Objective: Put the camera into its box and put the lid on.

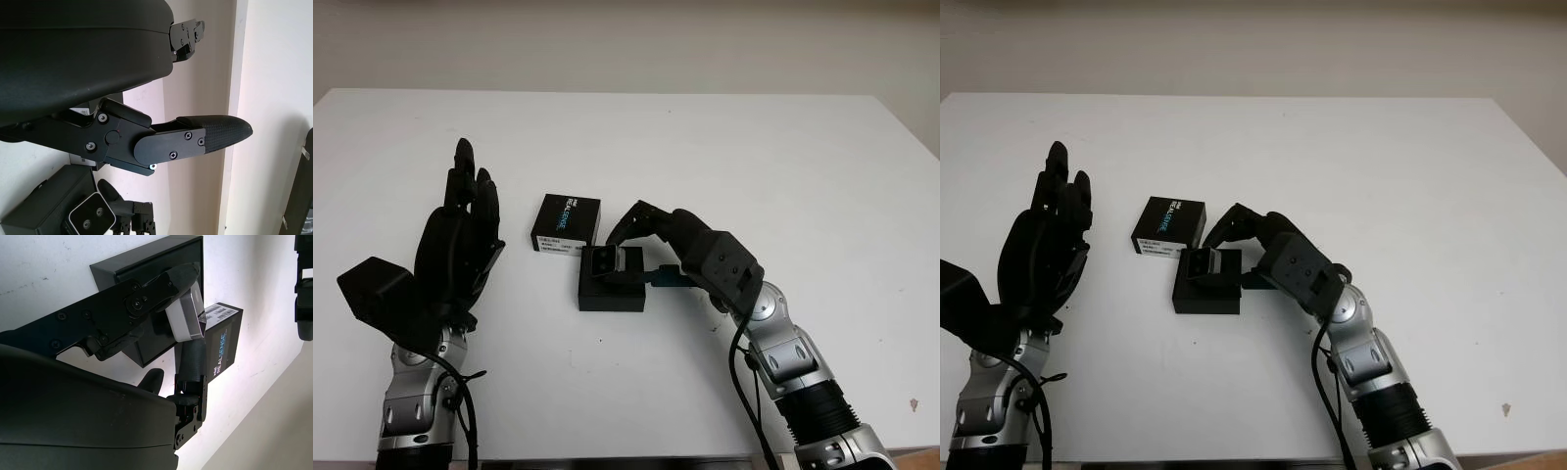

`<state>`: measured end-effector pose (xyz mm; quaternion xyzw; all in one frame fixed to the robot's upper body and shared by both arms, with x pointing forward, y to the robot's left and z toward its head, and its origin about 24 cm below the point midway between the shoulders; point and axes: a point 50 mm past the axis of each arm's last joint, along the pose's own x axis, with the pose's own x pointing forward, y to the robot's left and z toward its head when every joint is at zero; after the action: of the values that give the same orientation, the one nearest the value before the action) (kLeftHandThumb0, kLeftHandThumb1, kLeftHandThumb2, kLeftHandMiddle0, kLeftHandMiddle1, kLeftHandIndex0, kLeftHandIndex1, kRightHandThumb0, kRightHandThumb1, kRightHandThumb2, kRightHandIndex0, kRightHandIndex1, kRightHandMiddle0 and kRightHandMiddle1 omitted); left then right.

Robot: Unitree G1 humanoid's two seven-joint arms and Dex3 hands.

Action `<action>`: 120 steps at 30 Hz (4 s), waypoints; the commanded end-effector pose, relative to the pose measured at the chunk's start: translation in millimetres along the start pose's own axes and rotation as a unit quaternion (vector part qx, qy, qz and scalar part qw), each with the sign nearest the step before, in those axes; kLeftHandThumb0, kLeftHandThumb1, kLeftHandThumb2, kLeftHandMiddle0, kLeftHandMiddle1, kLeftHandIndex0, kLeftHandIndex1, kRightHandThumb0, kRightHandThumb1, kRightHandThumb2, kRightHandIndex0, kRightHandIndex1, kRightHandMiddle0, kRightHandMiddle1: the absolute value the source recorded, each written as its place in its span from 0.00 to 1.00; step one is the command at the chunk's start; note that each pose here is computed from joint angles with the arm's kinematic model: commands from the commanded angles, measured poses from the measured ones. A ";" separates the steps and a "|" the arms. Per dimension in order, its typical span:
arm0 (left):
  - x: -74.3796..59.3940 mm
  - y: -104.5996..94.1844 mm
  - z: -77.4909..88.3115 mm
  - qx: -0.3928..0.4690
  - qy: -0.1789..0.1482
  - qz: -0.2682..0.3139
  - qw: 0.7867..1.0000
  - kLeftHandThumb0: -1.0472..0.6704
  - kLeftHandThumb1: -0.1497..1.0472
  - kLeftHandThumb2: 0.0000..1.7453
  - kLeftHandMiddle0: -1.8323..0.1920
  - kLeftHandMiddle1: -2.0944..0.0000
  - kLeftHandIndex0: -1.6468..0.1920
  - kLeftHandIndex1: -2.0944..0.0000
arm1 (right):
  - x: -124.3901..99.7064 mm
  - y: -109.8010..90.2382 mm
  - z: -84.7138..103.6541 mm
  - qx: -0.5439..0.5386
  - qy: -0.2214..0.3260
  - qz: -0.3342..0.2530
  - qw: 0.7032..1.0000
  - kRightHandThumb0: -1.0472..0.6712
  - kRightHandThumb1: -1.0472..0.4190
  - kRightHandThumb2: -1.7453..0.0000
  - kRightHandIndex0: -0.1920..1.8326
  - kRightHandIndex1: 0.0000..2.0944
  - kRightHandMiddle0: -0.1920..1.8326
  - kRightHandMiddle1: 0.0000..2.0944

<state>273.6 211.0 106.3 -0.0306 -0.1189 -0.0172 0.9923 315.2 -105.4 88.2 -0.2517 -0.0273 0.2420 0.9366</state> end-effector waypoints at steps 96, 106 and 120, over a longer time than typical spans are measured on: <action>125.5 -23.3 29.2 0.623 0.015 -0.311 0.718 0.26 0.79 0.02 0.93 0.98 0.94 0.98 | -19.5 -70.7 -13.6 0.240 -0.004 -0.161 0.957 0.23 0.00 0.61 0.00 0.01 0.00 0.01; 133.9 -31.4 21.1 0.641 0.017 -0.308 0.703 0.28 0.79 0.03 0.92 0.97 0.94 0.98 | -21.0 -66.7 -18.1 0.243 -0.001 -0.163 0.956 0.23 0.00 0.61 0.00 0.02 0.01 0.02; 135.1 -35.2 18.7 0.578 0.065 -0.352 0.733 0.40 0.82 0.03 0.88 0.96 0.87 0.95 | -21.1 -65.3 -20.1 0.245 0.007 -0.166 0.955 0.23 0.00 0.62 0.00 0.02 0.01 0.03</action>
<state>394.7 176.6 141.6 0.5908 -0.0252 -0.3002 0.7484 329.7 -173.7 103.9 -0.0088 -0.0001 0.0827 0.9965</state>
